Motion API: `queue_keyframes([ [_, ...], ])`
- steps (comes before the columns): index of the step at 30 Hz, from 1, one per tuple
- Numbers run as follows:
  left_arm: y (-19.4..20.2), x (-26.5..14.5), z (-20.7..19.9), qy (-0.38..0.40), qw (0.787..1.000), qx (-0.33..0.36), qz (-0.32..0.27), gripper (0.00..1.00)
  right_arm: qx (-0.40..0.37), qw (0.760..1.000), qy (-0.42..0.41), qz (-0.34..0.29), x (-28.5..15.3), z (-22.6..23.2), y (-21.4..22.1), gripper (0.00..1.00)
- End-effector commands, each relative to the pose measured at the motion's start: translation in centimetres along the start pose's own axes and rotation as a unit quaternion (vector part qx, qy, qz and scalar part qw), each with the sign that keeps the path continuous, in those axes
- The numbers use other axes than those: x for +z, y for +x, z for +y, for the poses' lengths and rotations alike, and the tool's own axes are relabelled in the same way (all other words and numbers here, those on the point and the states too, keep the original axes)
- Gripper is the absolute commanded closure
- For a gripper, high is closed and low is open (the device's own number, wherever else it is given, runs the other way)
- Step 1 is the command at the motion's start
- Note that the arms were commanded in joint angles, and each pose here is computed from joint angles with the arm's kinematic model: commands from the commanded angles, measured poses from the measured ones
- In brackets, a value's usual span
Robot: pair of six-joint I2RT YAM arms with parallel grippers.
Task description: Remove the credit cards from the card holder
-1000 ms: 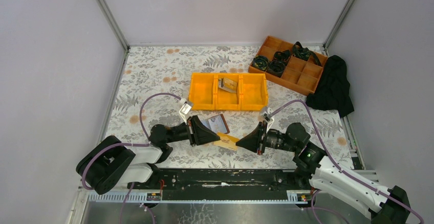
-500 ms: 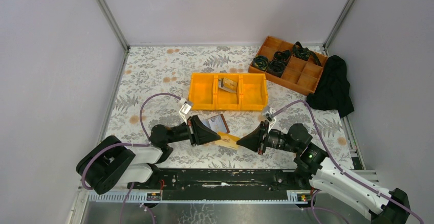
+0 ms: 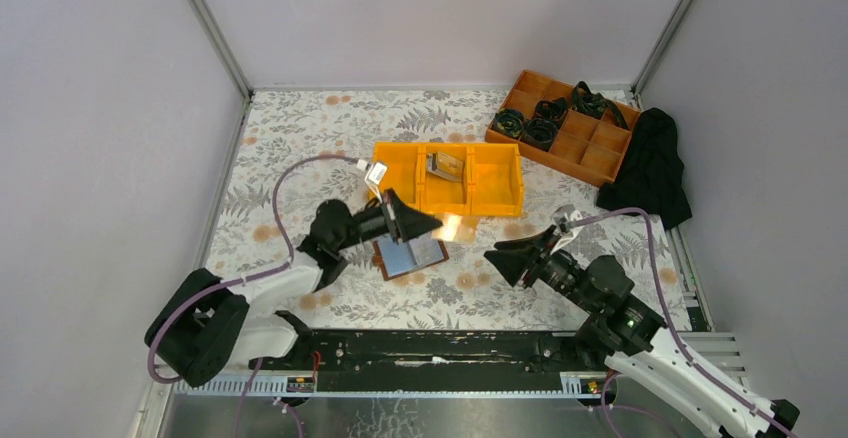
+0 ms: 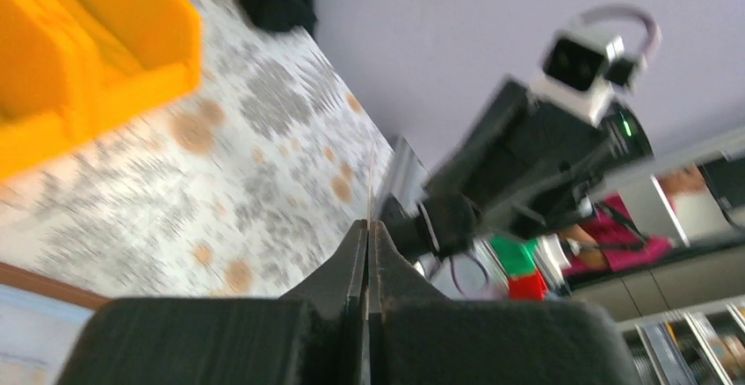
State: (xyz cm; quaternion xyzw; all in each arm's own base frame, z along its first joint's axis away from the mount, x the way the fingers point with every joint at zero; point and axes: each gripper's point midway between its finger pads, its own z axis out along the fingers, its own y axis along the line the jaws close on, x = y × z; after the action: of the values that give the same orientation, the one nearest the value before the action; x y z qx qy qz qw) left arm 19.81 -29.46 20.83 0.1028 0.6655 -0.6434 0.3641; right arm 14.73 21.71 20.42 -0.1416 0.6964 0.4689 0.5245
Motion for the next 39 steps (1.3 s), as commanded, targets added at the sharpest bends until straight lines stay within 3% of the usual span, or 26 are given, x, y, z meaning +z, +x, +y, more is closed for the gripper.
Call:
queue_keyframes([
  [1, -4.1, 1.4, 5.1, -0.118, 0.993, -0.018, -0.002, 1.00, -0.002, 0.994, 0.102, -0.043, -1.1, -3.8, -1.1, 0.49],
  [5, -7.9, 1.8, 9.3, -0.156, 0.987, -0.042, -0.028, 1.00, 0.004, 0.993, 0.110, -0.035, -1.5, -4.3, -0.2, 0.49],
  [9, -9.5, 3.4, 12.6, -0.191, 0.981, -0.043, -0.015, 1.00, 0.001, 0.993, 0.118, -0.018, -1.6, -4.6, 0.5, 0.49],
  [20, -13.8, 5.4, 16.9, -0.288, 0.957, -0.005, -0.020, 1.00, -0.003, 0.993, 0.119, 0.001, -1.6, -5.0, 1.6, 0.49],
  [39, -13.2, 7.9, 20.9, -0.378, 0.925, 0.043, 0.007, 1.00, 0.005, 0.993, 0.120, 0.013, -1.0, -5.1, 2.2, 0.49],
])
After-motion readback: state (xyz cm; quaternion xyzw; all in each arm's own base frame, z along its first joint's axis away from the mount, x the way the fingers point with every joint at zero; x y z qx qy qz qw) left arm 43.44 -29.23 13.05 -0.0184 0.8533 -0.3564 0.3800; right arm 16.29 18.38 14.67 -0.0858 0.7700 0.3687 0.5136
